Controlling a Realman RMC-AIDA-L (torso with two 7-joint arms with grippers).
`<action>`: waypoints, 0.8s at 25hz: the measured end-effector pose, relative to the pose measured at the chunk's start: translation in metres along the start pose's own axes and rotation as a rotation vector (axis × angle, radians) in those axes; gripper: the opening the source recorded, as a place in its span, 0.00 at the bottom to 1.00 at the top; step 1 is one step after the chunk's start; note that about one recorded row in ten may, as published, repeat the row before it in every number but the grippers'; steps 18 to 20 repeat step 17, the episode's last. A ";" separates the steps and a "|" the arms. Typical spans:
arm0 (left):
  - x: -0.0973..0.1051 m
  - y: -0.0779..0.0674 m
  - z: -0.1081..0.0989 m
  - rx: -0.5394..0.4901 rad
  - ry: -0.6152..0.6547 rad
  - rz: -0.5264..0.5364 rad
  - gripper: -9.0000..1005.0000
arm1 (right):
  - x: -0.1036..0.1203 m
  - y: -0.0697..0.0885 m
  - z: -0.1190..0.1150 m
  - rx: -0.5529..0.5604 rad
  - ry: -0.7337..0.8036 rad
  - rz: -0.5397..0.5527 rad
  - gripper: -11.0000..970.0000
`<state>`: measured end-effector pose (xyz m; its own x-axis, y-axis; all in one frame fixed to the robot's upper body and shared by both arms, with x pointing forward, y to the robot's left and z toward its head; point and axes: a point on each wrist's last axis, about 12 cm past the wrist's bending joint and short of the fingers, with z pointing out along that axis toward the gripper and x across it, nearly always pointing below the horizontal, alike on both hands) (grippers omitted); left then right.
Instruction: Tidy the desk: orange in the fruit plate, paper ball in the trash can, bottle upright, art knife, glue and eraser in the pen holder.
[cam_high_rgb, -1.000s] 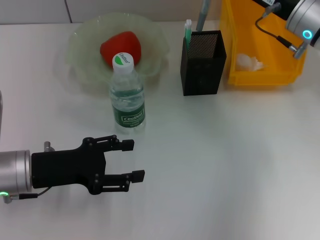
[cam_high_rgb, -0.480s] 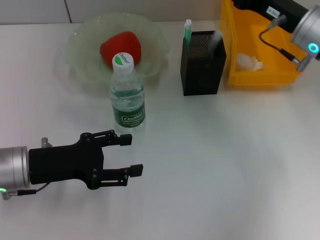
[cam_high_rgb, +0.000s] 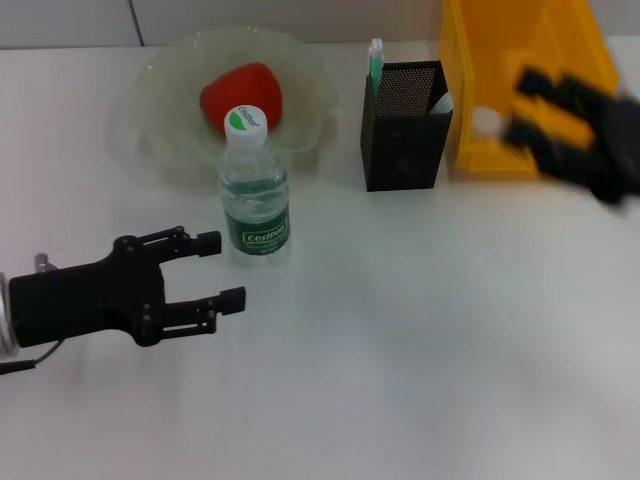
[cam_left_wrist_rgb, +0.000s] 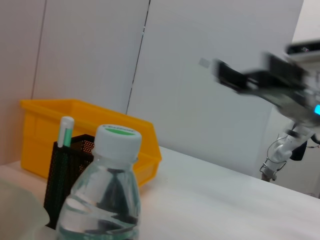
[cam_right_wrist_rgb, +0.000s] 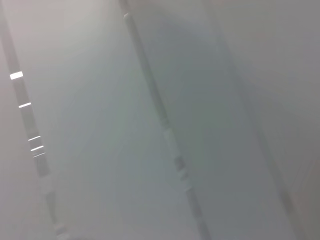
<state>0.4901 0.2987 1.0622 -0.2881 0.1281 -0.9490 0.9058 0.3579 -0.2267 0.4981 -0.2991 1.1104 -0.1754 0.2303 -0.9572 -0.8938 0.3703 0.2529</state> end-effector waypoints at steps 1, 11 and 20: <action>0.000 0.000 -0.003 0.003 0.003 0.002 0.80 | 0.003 0.006 -0.010 -0.025 0.020 0.001 0.72; 0.002 -0.005 -0.007 0.090 0.082 0.023 0.80 | 0.044 0.039 -0.034 -0.186 0.186 0.025 0.87; 0.005 -0.008 -0.009 0.085 0.073 0.009 0.80 | 0.047 0.037 -0.023 -0.215 0.215 0.025 0.87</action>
